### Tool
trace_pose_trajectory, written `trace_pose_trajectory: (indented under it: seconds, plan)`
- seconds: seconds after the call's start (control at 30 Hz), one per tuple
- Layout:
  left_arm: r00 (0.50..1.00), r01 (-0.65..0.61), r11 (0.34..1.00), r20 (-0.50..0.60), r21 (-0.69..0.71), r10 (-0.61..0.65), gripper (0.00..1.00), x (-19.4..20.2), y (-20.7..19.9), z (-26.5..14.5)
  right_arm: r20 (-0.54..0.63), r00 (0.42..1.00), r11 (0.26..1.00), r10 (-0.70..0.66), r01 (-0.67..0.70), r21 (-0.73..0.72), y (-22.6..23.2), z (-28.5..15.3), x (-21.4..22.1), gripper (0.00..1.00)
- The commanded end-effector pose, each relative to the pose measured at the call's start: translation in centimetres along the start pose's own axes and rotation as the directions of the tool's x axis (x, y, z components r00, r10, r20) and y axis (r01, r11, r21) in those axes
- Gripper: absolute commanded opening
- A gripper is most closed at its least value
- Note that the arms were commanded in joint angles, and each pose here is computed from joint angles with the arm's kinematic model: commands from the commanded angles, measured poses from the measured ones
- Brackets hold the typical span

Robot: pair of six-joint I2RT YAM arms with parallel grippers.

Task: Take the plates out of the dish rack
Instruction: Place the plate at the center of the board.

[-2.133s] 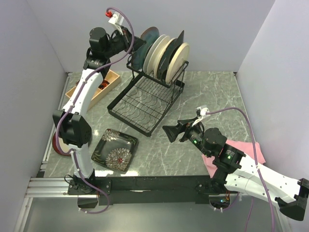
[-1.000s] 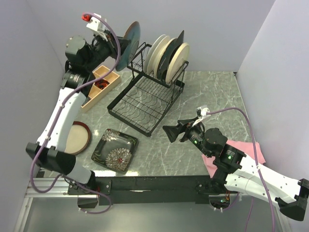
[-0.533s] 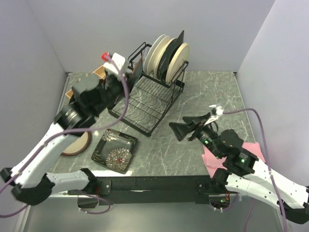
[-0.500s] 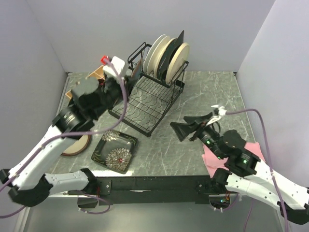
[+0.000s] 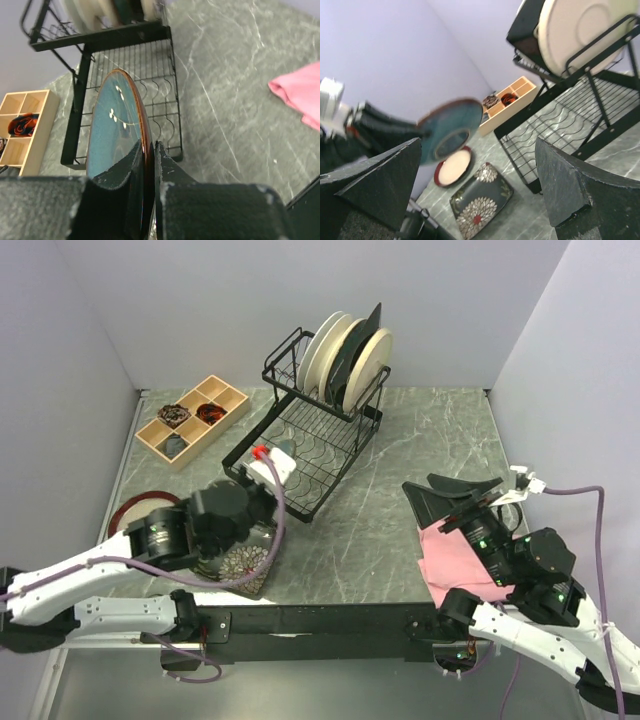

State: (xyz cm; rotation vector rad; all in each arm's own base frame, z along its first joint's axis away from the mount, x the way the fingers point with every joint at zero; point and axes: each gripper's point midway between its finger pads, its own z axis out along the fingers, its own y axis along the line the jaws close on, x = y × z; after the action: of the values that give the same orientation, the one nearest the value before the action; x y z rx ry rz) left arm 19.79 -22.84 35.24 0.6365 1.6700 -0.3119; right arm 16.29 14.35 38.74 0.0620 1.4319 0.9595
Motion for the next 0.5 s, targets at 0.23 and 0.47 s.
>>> trace_pose_trajectory:
  seconds: [0.23,0.47]
  plan:
    - [0.992,-0.041,0.996,0.12,0.077,0.031,0.01,-2.0,-10.6,-1.6,0.112,0.994,0.993,0.015,-0.027,0.111,-2.0,-2.5,-4.5,1.0]
    - [0.985,-0.13,0.978,0.135,0.165,0.108,0.01,1.3,-17.8,-0.9,0.14,0.99,0.988,0.014,-0.035,0.151,-2.8,-3.9,-6.1,1.0]
